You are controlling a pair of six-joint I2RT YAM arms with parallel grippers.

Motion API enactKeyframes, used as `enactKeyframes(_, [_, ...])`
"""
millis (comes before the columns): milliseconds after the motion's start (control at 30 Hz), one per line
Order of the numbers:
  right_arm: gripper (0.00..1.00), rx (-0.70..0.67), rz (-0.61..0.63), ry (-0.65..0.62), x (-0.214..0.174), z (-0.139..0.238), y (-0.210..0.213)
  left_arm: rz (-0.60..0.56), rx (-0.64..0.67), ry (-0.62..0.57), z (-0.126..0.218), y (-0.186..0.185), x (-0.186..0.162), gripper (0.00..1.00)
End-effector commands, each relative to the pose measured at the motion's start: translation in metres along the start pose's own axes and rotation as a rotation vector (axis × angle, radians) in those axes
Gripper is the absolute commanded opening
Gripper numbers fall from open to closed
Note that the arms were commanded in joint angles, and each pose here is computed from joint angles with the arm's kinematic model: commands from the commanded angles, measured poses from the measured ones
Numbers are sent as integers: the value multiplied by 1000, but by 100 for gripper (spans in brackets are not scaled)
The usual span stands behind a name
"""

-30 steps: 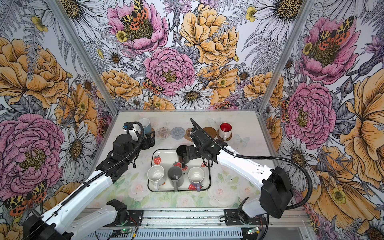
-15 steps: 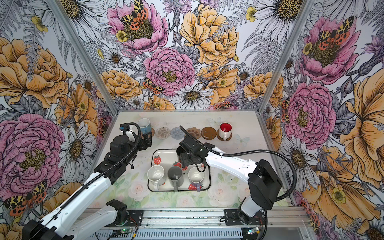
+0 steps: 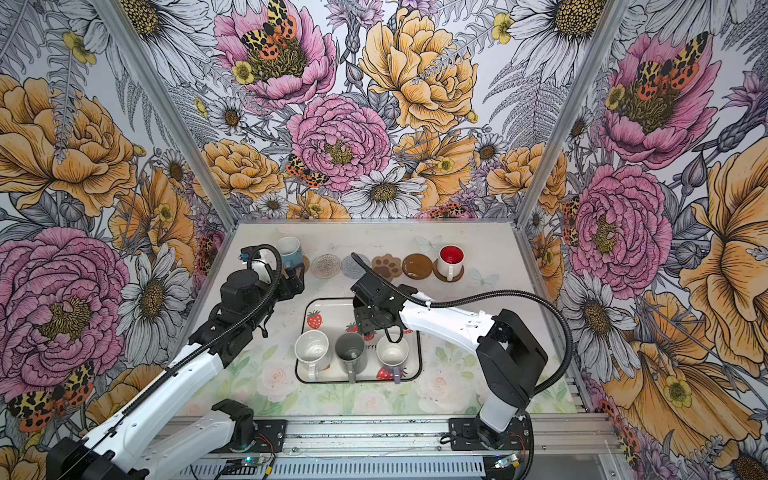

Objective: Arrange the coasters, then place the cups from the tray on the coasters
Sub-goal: 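Lower the right gripper into the black mug and grasp its rim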

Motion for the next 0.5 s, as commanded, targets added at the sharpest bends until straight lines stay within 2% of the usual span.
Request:
enactKeyframes(0, [74, 21, -11, -25, 7, -2, 8, 7, -3, 7, -3, 3, -3, 91])
enactKeyframes(467, [74, -27, -31, -8, 6, -22, 1, 6, 8, 12, -5, 5, -4, 92])
Point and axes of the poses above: each gripper's point midway between its finger pads, its own z axis back along the fingers, its own y axis along the line the jaws close on, x = y × z, the point moved 10 cm from there along z, back along the fingers, and after that the axes turned 1 degree about z, right-handed, at the moved point
